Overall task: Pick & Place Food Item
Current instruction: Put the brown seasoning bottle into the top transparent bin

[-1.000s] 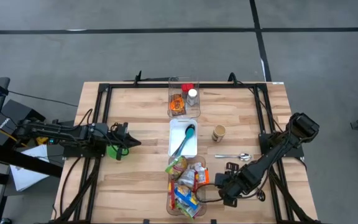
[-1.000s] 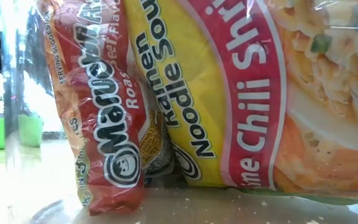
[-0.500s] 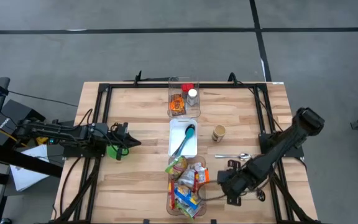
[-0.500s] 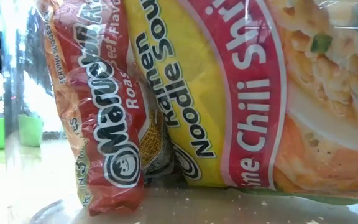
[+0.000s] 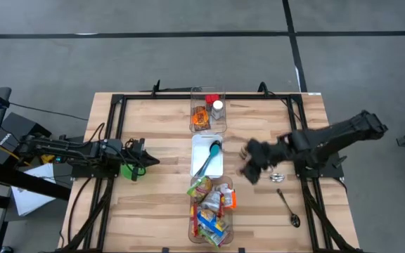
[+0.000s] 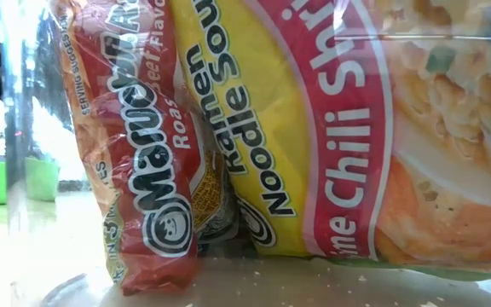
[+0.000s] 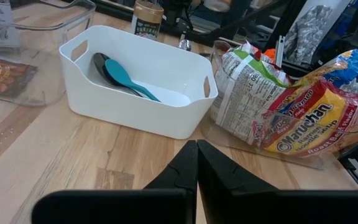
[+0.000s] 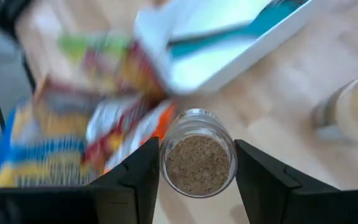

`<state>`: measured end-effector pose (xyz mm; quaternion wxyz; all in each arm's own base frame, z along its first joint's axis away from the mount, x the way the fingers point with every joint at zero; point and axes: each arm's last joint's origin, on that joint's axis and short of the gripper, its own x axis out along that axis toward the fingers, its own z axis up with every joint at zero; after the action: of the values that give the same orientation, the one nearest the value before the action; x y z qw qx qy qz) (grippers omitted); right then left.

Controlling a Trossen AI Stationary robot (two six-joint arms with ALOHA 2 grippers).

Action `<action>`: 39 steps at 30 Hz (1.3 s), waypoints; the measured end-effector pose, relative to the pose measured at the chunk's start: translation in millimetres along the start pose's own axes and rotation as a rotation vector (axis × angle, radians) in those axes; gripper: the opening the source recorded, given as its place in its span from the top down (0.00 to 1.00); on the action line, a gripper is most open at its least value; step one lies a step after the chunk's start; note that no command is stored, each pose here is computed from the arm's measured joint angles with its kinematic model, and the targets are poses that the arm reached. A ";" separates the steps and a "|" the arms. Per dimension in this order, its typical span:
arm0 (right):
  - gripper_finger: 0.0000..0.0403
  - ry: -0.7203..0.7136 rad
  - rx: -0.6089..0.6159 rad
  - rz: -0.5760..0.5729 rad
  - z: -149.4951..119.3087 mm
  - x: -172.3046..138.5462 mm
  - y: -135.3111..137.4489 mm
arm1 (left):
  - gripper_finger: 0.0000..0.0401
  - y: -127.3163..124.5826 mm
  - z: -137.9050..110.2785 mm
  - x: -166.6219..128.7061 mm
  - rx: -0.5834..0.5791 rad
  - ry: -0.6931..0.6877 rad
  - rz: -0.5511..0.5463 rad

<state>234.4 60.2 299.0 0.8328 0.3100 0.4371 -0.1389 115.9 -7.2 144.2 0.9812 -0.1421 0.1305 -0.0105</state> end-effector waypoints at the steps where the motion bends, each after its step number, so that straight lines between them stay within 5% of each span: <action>1: 0.58 -0.024 0.033 -0.004 8.0 -1.1 -5.8 | 1.00 0.0 0.0 0.0 0.000 0.000 0.000; 13: 0.58 -0.253 0.095 0.011 113.8 -16.4 -41.7 | 1.00 -0.2 0.6 0.0 0.000 -0.006 -0.002; 23: 0.58 -0.101 0.033 -0.122 202.6 0.4 -60.3 | 1.00 -0.6 1.9 0.0 0.000 -0.020 -0.006; 32: 0.58 0.099 -0.078 -0.208 216.3 55.5 -79.2 | 1.00 -0.5 1.8 0.0 0.000 -0.018 -0.005; 39: 0.58 0.089 -0.064 -0.226 216.9 69.3 -94.4 | 1.00 -0.6 1.9 0.0 0.000 -0.019 -0.006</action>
<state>366.3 -148.0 297.6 0.8012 0.2378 0.5099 -0.2038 116.4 -7.3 146.1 0.9823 -0.1426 0.1206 -0.0119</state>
